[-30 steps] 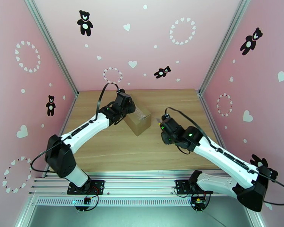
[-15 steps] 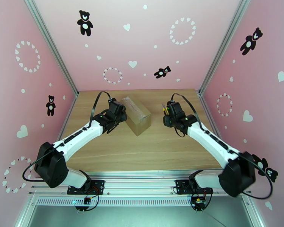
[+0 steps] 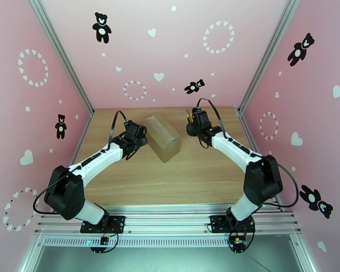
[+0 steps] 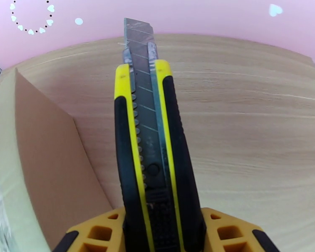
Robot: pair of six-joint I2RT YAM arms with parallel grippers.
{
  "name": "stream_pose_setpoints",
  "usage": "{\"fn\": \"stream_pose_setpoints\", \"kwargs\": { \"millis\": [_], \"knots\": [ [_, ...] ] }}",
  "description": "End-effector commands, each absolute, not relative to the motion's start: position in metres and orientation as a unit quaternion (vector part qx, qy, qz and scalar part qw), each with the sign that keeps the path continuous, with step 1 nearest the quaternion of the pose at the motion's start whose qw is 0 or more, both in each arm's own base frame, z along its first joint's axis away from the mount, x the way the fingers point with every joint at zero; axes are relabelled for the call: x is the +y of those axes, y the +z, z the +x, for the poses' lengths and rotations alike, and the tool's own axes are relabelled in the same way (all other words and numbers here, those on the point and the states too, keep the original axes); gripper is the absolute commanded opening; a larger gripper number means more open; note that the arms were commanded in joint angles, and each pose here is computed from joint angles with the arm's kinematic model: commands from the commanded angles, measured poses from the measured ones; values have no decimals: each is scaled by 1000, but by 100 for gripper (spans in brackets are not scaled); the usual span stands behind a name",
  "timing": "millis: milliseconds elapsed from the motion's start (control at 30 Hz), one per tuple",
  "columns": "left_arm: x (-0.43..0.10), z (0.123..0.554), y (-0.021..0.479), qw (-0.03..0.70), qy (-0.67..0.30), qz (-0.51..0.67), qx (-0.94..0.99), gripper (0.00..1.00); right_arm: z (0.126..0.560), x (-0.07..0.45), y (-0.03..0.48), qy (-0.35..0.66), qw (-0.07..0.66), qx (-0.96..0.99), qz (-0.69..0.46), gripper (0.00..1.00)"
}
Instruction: Unpack the express box
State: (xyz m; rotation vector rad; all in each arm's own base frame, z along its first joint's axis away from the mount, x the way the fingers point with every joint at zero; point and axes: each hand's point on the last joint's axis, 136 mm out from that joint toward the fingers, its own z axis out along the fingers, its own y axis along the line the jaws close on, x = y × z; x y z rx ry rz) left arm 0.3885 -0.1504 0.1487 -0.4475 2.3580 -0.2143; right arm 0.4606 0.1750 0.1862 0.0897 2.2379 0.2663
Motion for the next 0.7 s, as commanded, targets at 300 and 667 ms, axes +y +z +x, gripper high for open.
{"fn": "stream_pose_setpoints", "kwargs": {
  "millis": [300,667],
  "knots": [
    [-162,407,137,358,-101,-188,909,44,473,208,182,174,431,883,57,0],
    [-179,392,127,343,-106,-172,917,44,438,228,173,182,424,885,66,0]
  ]
}}
